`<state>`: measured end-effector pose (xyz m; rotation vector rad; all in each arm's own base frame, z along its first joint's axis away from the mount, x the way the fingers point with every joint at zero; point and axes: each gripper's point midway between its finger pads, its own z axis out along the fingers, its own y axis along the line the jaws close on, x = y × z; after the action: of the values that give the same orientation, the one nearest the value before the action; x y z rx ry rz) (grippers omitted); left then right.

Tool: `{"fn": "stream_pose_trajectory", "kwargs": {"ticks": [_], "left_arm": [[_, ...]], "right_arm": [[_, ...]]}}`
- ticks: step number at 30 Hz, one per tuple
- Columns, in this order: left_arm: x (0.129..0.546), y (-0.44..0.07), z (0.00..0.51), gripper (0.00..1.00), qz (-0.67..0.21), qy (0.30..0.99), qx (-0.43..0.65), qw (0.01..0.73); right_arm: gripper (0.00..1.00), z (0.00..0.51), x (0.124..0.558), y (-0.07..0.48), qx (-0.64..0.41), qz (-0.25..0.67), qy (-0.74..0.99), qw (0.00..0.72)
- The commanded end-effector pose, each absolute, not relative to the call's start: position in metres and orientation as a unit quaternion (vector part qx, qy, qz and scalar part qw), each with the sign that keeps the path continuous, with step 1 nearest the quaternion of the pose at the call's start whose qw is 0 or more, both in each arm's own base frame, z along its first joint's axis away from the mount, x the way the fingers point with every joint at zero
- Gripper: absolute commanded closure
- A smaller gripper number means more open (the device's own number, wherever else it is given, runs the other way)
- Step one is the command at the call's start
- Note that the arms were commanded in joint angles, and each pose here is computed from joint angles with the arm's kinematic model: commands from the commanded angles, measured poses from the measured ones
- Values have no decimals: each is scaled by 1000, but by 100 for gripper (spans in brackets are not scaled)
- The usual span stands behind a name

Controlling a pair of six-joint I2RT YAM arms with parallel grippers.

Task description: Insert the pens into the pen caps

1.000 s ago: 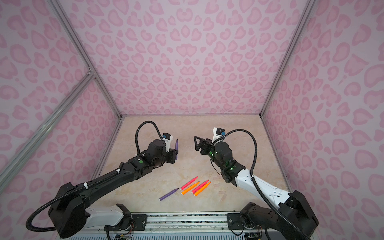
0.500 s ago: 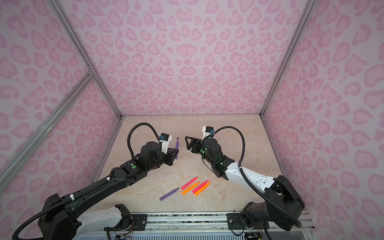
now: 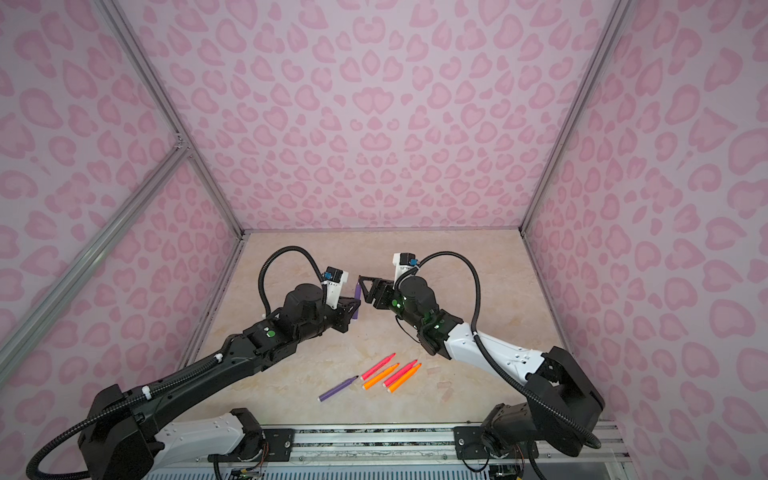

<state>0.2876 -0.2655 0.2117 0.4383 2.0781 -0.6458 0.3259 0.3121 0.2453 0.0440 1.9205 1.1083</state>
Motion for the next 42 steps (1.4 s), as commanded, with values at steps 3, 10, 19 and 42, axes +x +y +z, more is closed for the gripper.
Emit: {"fn": "stream_pose_trajectory", "kwargs": {"ticks": [3,10,19,42], "left_arm": [[291,-268,219,96,-263,837,172,448],[284,-268,229,96,-279,829,177,452],[271,-289,230,96,-316,814,225,433],[272,-288,230,79,-315,817,214,432]], "right_arm": [[24,249,316,306,24,448,767,459],[24,251,300,312,10,443,767,464],[38,246,302,322,-3,433,778,455],[99,239,300,331,12,461,773,436]]}}
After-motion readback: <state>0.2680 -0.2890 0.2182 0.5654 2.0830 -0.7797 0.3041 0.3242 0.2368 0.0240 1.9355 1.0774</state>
